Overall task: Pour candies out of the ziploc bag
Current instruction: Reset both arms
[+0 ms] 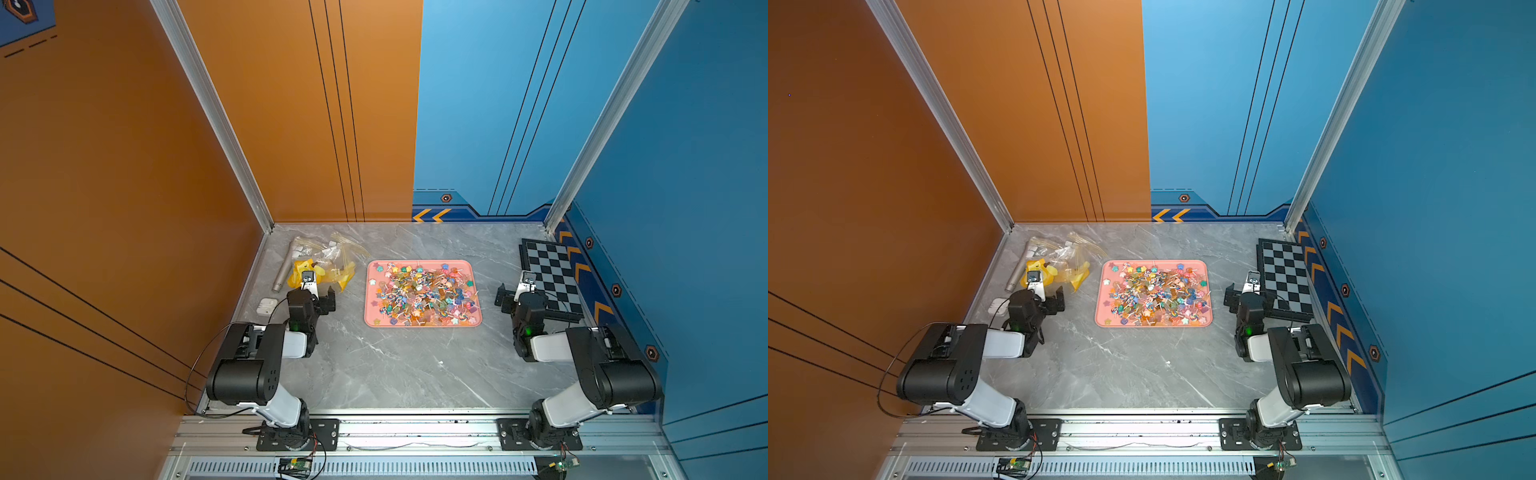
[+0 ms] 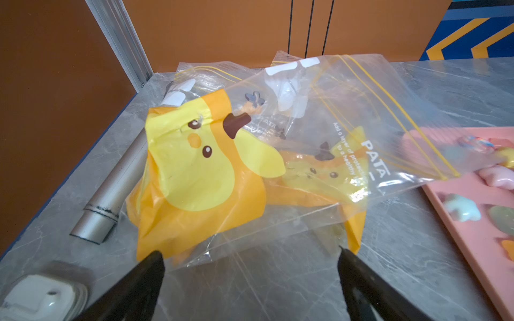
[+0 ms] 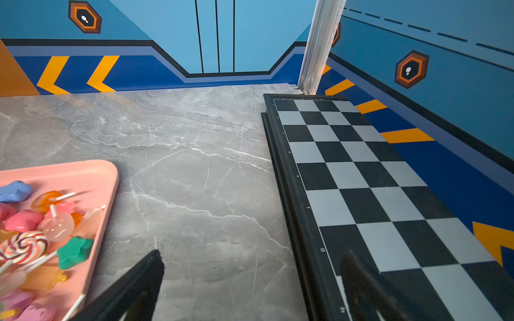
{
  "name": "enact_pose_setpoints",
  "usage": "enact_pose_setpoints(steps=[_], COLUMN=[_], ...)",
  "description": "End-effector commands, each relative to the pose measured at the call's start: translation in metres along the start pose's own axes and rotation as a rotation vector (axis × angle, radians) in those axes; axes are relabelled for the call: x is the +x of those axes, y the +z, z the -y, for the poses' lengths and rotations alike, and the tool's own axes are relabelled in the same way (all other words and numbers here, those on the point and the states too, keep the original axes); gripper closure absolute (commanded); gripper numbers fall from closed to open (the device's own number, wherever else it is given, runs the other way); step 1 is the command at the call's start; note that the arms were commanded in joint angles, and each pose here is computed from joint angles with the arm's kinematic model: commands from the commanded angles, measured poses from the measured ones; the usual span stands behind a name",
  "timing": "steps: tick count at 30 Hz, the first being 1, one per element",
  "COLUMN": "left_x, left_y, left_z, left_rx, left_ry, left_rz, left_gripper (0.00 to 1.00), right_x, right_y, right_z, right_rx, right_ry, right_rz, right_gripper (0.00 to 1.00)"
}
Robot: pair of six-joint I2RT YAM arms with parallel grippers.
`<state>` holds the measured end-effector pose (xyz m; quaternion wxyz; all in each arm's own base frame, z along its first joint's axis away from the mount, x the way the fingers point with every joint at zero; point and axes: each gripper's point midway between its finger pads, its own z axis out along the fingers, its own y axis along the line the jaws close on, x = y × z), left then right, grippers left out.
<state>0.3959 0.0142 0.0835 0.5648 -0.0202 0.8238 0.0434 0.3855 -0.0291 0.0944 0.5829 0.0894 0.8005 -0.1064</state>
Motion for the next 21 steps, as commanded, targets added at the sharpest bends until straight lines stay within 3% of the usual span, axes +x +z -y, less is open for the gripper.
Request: enact_pose_setpoints(steps=[1, 21], left_x=[-0.005, -0.004], left_y=[-0.0022, -0.0021], left_z=[0.0034, 0.0026], left_rx=[0.012, 0.022], left_ry=[-0.006, -0.015], left_rz=[0.01, 0.008], left_gripper=[0.02, 0.02], right_x=[-0.0021, -0.0024], right_y=[0.0004, 0.0003], right_z=[-0.0006, -0.0005], right_rx=[-0.008, -0.007], right_ry=[0.014, 0.014], right_rz=[-0.004, -0.003], right_gripper=[0.0, 0.0])
